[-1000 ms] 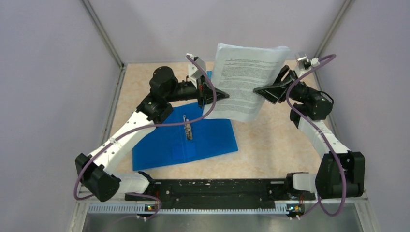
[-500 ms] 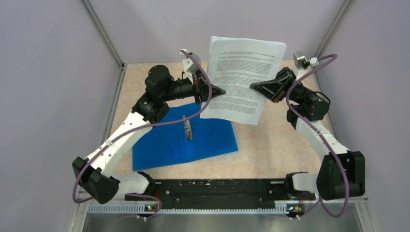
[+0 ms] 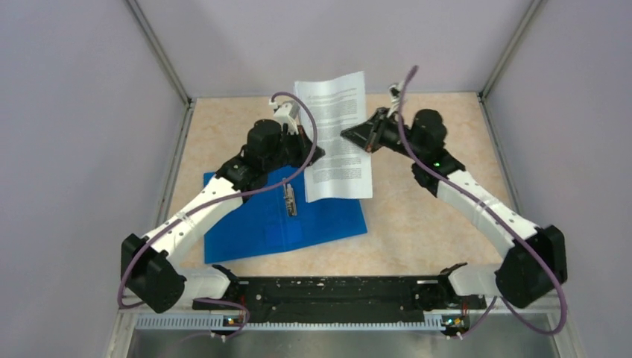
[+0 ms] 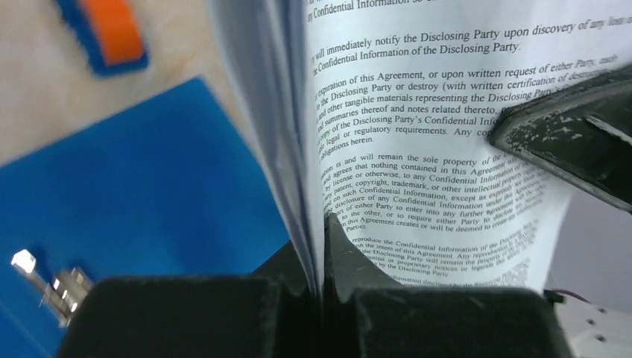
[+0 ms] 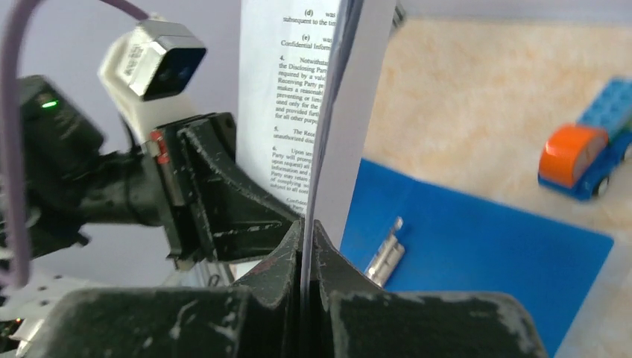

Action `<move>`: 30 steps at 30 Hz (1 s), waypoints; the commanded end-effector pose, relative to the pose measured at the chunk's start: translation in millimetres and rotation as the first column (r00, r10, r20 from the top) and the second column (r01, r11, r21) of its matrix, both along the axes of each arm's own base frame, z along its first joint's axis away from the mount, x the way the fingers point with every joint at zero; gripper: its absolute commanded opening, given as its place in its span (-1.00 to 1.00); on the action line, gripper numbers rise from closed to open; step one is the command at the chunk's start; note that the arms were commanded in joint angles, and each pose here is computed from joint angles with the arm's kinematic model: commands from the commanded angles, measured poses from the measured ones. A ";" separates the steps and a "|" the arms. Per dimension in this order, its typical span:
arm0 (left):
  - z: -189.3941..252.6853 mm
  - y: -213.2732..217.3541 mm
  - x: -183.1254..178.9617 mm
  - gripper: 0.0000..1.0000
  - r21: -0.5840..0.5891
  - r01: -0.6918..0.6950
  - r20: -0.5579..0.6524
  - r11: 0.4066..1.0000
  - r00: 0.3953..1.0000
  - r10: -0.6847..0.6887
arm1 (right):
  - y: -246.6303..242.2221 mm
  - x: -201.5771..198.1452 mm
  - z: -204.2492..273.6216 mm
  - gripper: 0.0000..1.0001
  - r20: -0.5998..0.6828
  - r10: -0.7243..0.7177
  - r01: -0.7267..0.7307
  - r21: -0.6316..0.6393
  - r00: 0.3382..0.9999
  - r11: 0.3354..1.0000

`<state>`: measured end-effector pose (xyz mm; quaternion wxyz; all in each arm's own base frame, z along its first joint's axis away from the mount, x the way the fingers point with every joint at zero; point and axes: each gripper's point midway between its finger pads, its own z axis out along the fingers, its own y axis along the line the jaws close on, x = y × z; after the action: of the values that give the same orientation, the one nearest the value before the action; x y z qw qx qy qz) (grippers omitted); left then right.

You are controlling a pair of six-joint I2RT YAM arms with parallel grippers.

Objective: Put the files into the folder

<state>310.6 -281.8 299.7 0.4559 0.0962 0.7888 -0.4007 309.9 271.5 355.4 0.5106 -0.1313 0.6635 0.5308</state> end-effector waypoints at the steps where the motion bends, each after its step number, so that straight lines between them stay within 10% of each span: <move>1: -90.3 34.0 10.2 -1.00 0.136 -0.248 -0.215 0.959 0.937 0.273 | 24.2 33.8 -100.1 -1.00 -0.163 -0.116 0.065 -0.292 0.980 0.954; 18: -233.9 79.6 2.8 -0.98 0.462 -0.346 -0.339 0.817 0.782 0.523 | 62.2 60.4 -244.4 -1.00 -0.350 -0.050 -0.109 -0.420 0.936 0.901; 23: -231.9 91.5 4.8 -0.30 0.489 -0.377 -0.301 0.787 0.774 0.557 | 62.9 62.0 -264.4 -1.00 -0.342 -0.030 -0.139 -0.458 0.939 0.878; 30: -221.7 118.0 15.1 0.06 0.485 -0.427 -0.282 0.763 0.749 0.599 | 55.6 62.2 -285.9 -1.00 -0.278 0.023 -0.181 -0.558 0.960 0.810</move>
<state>314.2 -184.3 62.1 0.3120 -0.1112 0.9371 -0.1105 357.2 322.5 57.0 0.2862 -0.1856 0.8700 0.3561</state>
